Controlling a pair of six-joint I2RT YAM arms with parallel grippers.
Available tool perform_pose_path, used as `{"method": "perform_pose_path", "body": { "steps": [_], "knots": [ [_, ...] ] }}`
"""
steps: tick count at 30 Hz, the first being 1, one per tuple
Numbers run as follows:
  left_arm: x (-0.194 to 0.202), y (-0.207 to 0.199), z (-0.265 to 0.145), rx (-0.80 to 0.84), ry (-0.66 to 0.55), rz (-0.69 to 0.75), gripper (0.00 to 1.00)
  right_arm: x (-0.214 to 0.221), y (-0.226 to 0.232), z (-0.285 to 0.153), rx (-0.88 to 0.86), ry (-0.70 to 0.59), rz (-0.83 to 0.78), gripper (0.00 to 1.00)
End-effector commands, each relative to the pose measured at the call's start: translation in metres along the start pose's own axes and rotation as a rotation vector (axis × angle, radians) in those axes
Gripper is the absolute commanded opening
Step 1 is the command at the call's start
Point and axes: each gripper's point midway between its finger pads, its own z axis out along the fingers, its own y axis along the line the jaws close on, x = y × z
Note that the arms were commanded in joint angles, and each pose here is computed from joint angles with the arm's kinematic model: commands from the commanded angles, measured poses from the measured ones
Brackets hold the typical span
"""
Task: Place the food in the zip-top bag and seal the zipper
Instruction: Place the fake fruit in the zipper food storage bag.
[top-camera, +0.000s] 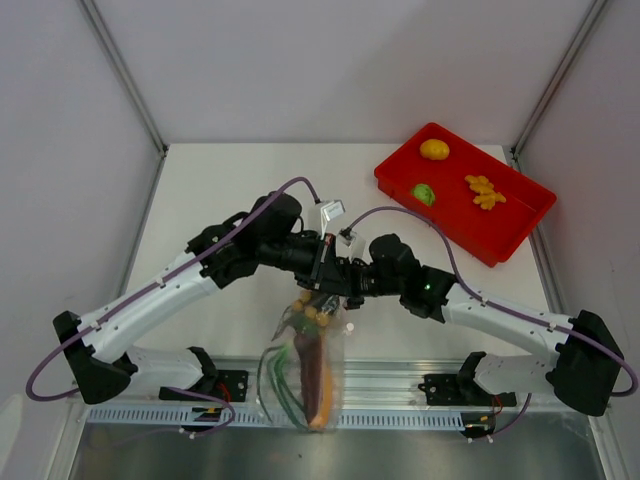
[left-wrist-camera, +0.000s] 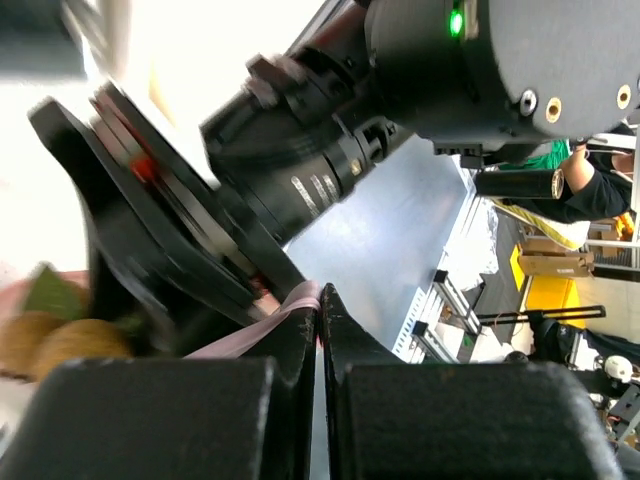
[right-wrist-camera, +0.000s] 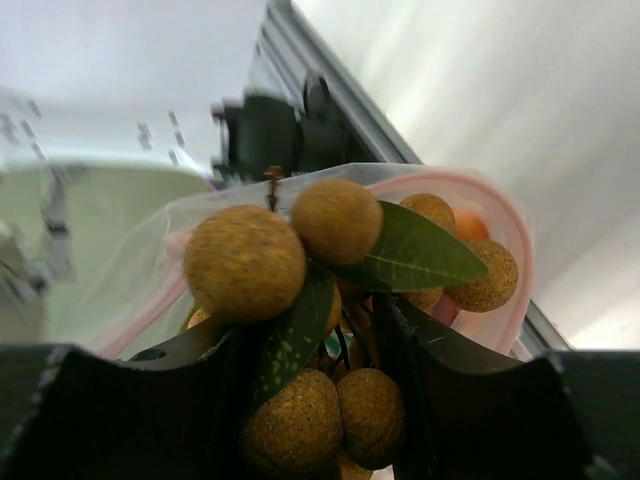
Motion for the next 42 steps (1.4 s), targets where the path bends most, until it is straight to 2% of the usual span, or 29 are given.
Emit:
{"method": "perform_pose_path", "body": {
  "steps": [1, 6, 12, 17, 23, 27, 31, 32, 35, 36, 40, 41, 42],
  "knots": [
    [-0.029, -0.026, -0.015, 0.090, -0.123, 0.061, 0.01, 0.037, -0.005, -0.011, -0.016, 0.172, -0.201, 0.00],
    [-0.029, -0.006, -0.026, 0.013, -0.152, 0.047, 0.01, 0.042, -0.007, -0.029, -0.012, 0.167, -0.286, 0.00],
    [-0.021, 0.020, -0.021, -0.060, -0.115, 0.016, 0.01, 0.030, 0.000, -0.060, -0.010, 0.025, -0.348, 0.00],
    [-0.023, 0.035, -0.013, -0.092, -0.096, -0.003, 0.01, 0.037, 0.012, -0.074, -0.087, 0.035, -0.390, 0.00],
    [-0.032, 0.007, -0.010, 0.042, -0.091, 0.022, 0.01, 0.064, 0.030, -0.065, -0.263, 0.178, -0.402, 0.00],
    [-0.027, -0.017, -0.010, 0.184, -0.059, 0.042, 0.00, 0.054, 0.044, -0.052, -0.350, 0.149, -0.442, 0.00],
    [-0.015, -0.029, -0.012, 0.279, -0.019, 0.040, 0.01, 0.054, 0.050, -0.039, -0.426, 0.186, -0.498, 0.01],
    [-0.012, -0.030, -0.011, 0.291, -0.010, 0.040, 0.01, 0.052, 0.049, -0.036, -0.429, 0.185, -0.516, 0.04],
    [-0.010, -0.032, -0.014, 0.295, -0.018, 0.037, 0.00, 0.045, 0.037, -0.021, -0.363, 0.181, -0.535, 0.34],
    [-0.010, -0.033, -0.016, 0.293, -0.025, 0.047, 0.01, 0.042, 0.032, -0.018, -0.333, 0.174, -0.528, 0.47],
    [-0.012, -0.027, -0.021, 0.237, -0.053, 0.041, 0.01, 0.034, 0.003, -0.011, -0.117, 0.145, -0.448, 0.68],
    [-0.012, -0.024, -0.021, 0.222, -0.060, 0.034, 0.01, 0.035, -0.001, -0.017, -0.080, 0.140, -0.429, 0.75],
    [-0.013, -0.024, -0.022, 0.218, -0.068, 0.035, 0.00, 0.037, -0.005, -0.020, -0.057, 0.138, -0.414, 0.87]
  ]
}}
